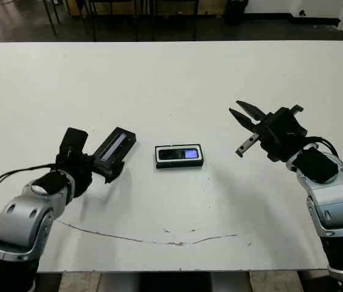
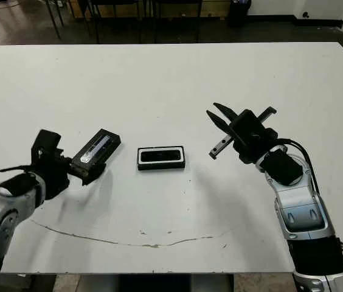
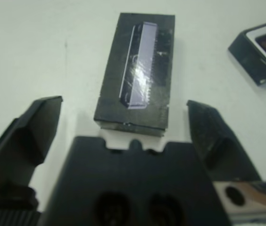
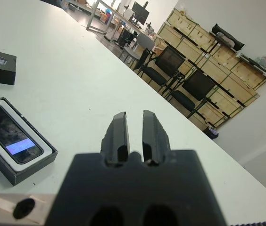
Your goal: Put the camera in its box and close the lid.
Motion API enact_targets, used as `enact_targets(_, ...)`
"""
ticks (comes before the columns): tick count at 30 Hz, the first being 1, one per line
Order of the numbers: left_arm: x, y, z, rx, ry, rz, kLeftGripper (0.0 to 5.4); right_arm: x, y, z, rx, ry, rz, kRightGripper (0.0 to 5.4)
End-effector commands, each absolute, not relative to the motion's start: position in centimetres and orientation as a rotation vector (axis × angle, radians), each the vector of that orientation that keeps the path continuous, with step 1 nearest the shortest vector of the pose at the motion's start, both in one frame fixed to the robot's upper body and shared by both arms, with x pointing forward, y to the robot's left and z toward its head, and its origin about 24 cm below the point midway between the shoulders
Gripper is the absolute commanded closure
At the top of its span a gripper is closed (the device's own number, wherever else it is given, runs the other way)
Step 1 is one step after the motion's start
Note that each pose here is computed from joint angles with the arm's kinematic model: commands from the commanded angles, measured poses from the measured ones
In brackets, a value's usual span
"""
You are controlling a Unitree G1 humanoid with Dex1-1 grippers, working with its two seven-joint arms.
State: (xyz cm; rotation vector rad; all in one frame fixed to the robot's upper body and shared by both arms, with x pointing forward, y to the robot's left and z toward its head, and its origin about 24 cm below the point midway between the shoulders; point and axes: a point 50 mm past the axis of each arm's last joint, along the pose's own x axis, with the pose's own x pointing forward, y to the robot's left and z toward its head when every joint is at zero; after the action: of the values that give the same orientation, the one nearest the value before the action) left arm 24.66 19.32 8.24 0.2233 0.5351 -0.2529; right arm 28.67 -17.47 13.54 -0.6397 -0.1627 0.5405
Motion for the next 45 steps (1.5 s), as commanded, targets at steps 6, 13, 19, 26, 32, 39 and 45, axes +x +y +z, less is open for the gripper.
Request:
enact_targets(6,24.2,19.7,7.7,0.235,0.585,-0.259,1.98,28.6,-17.8,13.1,-0.65,-0.128,0.541,5.4)
enact_targets(13,24.0,20.0,7.6,0.266,0.588,-0.28,3.67,28.7,-17.8,13.2,-0.651,-0.122,0.537,5.4)
enact_targets(19,23.9,20.1,7.9,0.254,0.562,-0.304,4.56,28.7,-17.8,13.1,-0.654,-0.126,0.54,5.4)
enact_targets(26,23.7,19.8,9.2,0.238,0.49,-0.366,4.71,28.7,-17.9,13.1,-0.638,-0.125,0.53,5.4)
enact_targets(32,24.3,19.6,11.8,0.233,0.364,-0.42,4.71,28.8,-18.4,13.2,-0.598,-0.125,0.513,5.4)
enact_targets(39,26.2,20.1,15.0,0.466,0.092,-0.566,4.71,28.9,-19.4,13.6,-0.607,-0.134,0.467,5.4)
enact_targets(45,28.0,20.6,15.6,0.614,0.09,-0.772,4.71,28.9,-19.9,13.5,-0.598,-0.127,0.449,5.4)
